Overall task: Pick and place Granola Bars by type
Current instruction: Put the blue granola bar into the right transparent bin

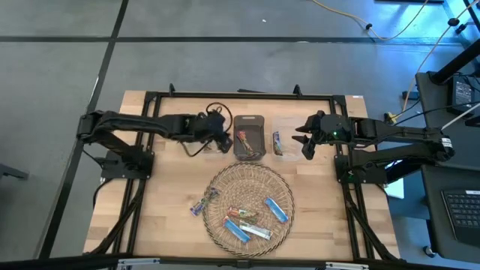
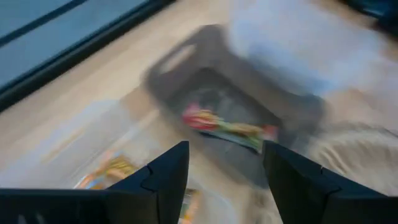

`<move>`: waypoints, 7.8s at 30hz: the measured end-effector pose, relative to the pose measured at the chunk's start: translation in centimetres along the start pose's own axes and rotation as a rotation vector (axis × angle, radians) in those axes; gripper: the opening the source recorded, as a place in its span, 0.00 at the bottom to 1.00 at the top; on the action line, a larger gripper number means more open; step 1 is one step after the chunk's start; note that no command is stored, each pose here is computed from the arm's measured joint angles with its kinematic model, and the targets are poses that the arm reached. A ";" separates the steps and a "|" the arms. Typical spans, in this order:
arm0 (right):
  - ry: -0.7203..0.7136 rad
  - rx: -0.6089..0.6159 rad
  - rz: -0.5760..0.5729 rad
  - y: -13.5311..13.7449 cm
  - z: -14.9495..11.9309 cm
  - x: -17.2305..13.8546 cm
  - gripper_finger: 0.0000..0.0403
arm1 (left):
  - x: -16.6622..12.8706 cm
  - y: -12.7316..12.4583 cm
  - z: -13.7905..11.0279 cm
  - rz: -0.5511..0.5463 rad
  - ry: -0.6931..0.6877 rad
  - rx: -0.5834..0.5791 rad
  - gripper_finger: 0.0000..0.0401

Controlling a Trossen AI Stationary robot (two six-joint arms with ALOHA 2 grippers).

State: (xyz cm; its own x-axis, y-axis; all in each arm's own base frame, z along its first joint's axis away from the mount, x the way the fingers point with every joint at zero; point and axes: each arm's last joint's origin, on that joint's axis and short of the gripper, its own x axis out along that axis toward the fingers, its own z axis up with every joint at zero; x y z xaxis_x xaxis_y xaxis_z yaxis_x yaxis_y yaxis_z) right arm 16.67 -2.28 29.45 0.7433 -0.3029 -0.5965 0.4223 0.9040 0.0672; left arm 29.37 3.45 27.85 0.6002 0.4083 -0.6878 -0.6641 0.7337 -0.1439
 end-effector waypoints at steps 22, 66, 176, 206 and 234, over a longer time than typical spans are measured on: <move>-0.003 0.000 0.000 0.0 0.0 0.0 0.41 | -7.3 -9.3 -12.4 -0.187 0.269 0.185 0.49; 0.084 -0.027 -0.023 0.5 -0.2 2.3 0.41 | 0.0 -10.9 -18.8 0.123 0.583 -0.086 0.49; -0.629 -0.133 0.553 8.4 6.0 5.7 0.65 | -5.2 -9.1 1.9 -0.572 -0.832 0.116 0.15; -0.560 -0.135 0.603 9.3 6.6 7.0 0.31 | -5.2 -9.0 1.9 -0.551 -0.837 0.112 0.29; 0.146 0.453 -0.044 1.1 1.4 7.5 0.31 | -6.0 -5.5 -1.3 -0.373 -0.347 0.348 0.46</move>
State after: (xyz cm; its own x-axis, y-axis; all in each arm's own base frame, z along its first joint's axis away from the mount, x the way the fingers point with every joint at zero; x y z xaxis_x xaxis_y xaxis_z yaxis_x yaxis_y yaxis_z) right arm 23.44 -3.99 26.18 0.6525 -0.2633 -0.7106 0.6599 0.6585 0.3619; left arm 28.86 -3.78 31.81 0.9128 0.2000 -0.3560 -0.2320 0.9715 -0.0492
